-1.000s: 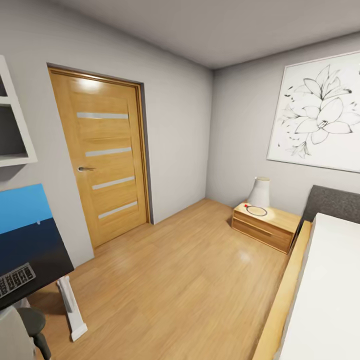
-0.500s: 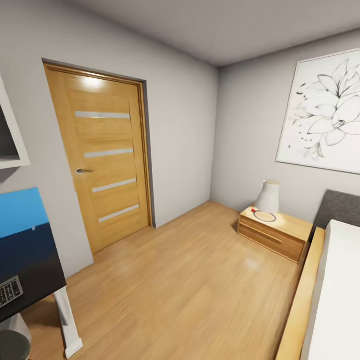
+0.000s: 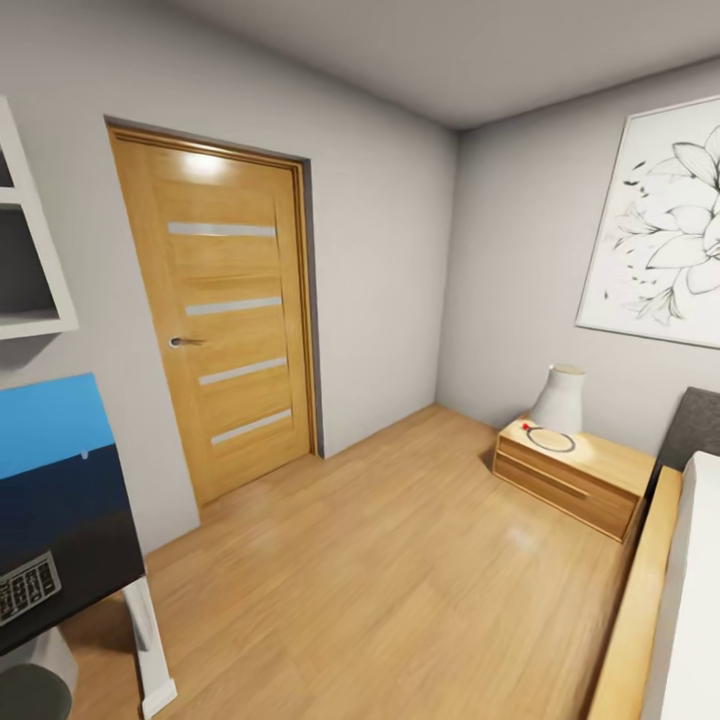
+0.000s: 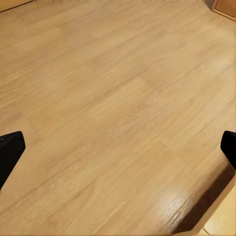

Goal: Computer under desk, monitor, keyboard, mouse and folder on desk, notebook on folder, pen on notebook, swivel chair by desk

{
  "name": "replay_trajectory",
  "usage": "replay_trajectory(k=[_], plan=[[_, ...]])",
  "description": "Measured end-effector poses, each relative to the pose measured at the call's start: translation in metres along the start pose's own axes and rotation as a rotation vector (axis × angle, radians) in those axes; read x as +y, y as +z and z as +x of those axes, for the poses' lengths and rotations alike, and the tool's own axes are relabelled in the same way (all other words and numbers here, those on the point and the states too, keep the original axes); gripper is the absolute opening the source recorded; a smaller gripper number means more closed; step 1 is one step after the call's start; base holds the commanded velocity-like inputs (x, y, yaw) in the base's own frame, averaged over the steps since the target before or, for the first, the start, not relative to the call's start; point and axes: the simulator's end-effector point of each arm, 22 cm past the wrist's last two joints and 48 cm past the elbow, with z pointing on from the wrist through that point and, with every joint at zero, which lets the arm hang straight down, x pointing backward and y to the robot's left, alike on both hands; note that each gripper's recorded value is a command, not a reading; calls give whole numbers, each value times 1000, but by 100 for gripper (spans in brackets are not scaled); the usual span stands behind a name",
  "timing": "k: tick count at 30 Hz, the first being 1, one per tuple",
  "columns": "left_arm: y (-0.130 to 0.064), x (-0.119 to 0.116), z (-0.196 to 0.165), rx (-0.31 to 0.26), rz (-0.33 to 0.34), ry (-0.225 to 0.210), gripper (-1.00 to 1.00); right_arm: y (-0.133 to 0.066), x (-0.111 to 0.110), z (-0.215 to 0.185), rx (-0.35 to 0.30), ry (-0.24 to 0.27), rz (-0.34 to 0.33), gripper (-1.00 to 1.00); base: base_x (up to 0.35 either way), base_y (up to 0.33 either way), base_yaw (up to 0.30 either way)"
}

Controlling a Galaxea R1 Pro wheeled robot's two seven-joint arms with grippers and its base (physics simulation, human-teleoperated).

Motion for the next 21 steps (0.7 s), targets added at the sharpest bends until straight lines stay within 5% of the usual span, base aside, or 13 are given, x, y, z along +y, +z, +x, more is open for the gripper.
replay_trajectory(k=[21], plan=[[0, 0, 0, 0, 0, 0, 100, 0, 0, 0, 1, 0, 0, 100, 105, 73, 0]])
